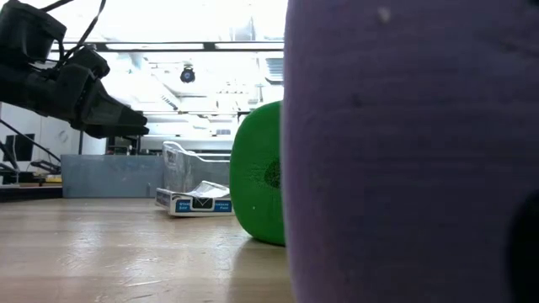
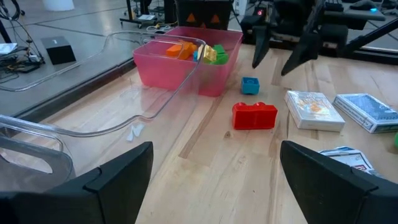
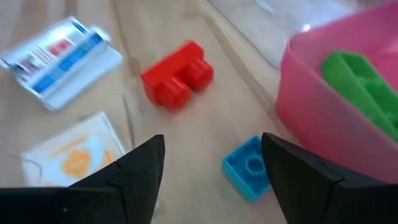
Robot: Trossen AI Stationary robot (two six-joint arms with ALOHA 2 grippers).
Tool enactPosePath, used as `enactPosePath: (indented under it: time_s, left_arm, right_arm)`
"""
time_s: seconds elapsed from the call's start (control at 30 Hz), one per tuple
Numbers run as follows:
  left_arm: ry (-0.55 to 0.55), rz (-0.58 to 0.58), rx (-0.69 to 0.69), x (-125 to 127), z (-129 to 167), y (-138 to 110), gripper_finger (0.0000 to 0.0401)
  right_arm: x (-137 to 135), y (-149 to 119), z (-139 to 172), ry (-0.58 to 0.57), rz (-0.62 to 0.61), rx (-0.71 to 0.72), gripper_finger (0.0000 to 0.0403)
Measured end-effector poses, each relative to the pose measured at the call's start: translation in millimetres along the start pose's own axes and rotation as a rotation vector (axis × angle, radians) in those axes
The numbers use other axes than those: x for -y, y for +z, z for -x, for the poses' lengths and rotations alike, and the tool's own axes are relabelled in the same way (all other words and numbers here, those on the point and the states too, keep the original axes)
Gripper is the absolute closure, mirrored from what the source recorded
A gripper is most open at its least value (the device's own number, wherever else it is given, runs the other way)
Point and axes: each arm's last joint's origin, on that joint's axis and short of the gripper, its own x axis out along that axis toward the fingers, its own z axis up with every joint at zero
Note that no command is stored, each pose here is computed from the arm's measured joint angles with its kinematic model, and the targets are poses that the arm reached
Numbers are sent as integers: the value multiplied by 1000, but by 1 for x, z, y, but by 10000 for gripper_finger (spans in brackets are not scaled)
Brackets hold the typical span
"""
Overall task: Pick & Place Toys
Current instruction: Put the blue game piece into the pink bin
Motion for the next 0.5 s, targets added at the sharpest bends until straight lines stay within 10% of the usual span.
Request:
enactPosePath:
  time_s: [0.5]
  left_arm:
    - [0, -1, -1, 0, 0, 0, 51]
  right_arm:
    - [-6, 3, -36, -106, 16, -156, 53]
